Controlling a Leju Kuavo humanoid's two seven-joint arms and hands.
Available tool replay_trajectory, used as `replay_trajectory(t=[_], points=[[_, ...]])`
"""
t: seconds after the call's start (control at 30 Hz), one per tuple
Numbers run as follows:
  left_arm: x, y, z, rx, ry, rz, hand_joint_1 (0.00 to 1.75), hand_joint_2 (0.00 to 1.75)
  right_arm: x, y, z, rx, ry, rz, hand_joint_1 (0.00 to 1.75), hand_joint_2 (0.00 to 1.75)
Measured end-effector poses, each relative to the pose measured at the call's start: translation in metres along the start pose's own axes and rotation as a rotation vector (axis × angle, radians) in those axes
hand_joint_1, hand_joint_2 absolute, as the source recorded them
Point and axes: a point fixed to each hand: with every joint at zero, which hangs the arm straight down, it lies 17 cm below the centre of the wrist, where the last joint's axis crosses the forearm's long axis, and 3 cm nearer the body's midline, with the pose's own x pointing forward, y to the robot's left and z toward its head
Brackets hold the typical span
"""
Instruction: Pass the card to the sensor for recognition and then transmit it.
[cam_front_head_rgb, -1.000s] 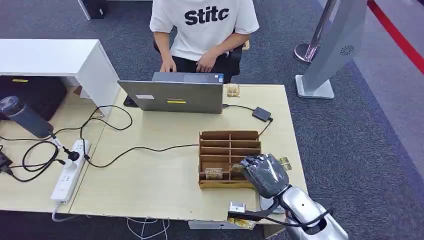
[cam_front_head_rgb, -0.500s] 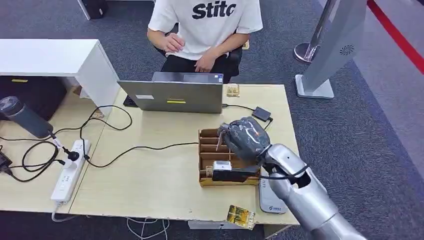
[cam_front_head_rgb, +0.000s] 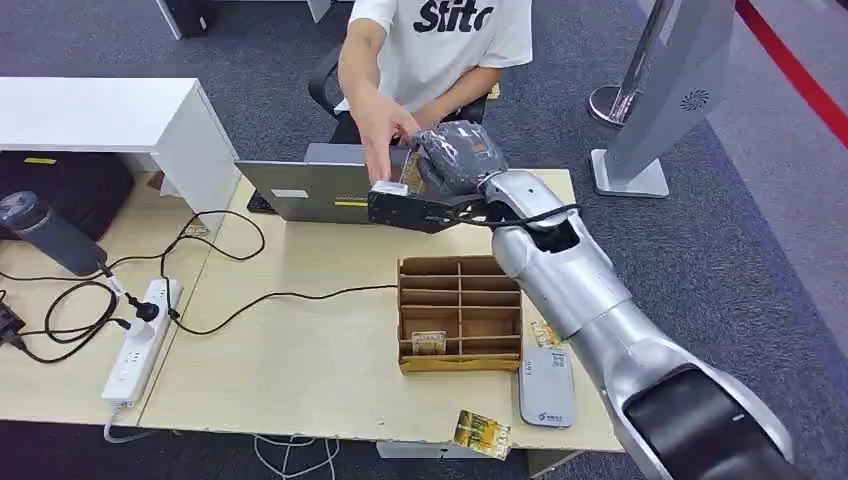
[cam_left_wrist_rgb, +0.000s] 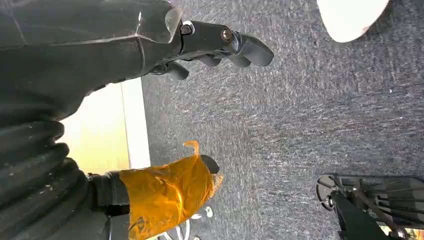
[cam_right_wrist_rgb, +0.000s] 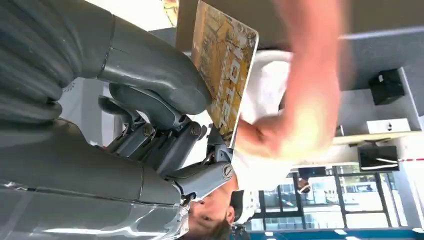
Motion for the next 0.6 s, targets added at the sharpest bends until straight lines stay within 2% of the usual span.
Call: replay_trajectory(t=[0.13,0.17,0.2,0.23,0.27,0.5,0.6], points=[[0.003,-0.001,0.001,-0.005,-0.002,-0.014,0.0,1.75,-0.006,-0.002,-0.008,0.015,0.038,-0.004,1.75,1.75],[0.004,-0.001,0.001,-0.005,-0.004,-0.015,0.0,1.75,-0.006,-0.003,-0.01,0.016,0.04,-0.003,1.66,1.75],[0.005,-0.001,0.001,-0.005,-0.005,-0.018,0.0,1.75,-0.006,-0.004,-0.01,0.016,0.042,-0.002,0.16,1.75],[0.006,-0.001,0.001,-0.005,-0.006,-0.02,0.0,1.75,-0.005,-0.004,-0.011,0.017,0.042,-0.006,0.16,1.75],[0.007,0.0,0.001,-0.004,-0.007,-0.021,0.0,1.75,-0.003,-0.003,-0.012,0.017,0.041,-0.014,0.0,1.75],[0.009,0.0,0.001,-0.005,-0.008,-0.022,0.0,1.75,0.006,-0.005,-0.011,-0.007,-0.023,-0.114,0.0,1.75],[0.009,0.0,0.001,-0.005,-0.008,-0.023,0.0,1.75,0.006,-0.008,-0.009,-0.026,-0.042,-0.219,0.0,1.75]])
